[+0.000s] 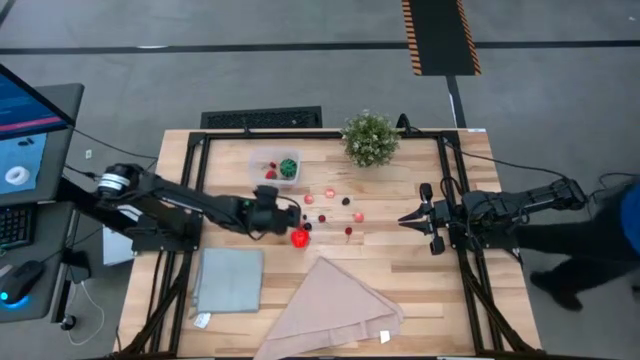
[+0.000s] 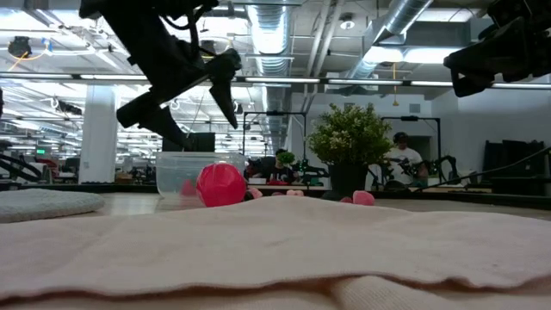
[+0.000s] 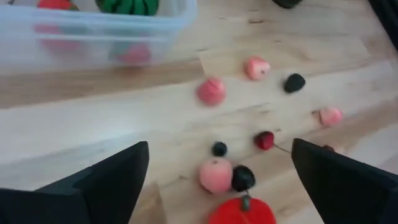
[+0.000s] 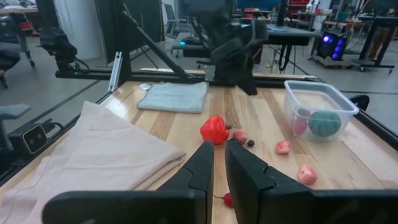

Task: Pick and placing Produce into tupperware
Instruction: Put the red apple into the transparent container

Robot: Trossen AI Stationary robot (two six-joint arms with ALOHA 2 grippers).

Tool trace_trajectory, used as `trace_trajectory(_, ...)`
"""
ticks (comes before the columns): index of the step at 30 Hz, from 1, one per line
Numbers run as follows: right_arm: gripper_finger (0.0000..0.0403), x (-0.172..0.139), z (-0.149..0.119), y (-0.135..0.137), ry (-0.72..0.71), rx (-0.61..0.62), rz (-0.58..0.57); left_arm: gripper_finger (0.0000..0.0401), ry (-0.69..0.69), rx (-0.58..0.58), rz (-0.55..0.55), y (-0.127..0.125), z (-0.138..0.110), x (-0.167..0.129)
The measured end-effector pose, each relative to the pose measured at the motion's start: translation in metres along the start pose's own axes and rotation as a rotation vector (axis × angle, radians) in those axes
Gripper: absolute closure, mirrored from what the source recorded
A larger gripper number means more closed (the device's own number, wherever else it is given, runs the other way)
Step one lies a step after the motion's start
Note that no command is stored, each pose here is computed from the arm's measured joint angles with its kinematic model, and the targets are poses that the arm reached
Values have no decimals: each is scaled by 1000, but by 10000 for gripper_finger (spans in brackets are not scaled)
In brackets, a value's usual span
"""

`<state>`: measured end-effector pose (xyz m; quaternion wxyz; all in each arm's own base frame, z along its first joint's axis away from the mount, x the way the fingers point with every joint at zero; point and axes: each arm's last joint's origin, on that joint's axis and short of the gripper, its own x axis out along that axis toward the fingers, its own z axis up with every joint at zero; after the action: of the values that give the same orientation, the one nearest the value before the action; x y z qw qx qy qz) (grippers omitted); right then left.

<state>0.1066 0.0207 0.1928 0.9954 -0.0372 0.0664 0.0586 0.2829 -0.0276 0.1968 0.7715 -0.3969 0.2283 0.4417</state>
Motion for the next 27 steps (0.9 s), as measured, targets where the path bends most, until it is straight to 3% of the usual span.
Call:
trace_trajectory(11, 339, 0, 0, 0, 0, 0, 0, 2, 4, 40, 139, -47, -47, 5)
trace_trajectory(27, 339, 0, 0, 0, 0, 0, -1, 1, 73, -16, 197, -49, -78, 27)
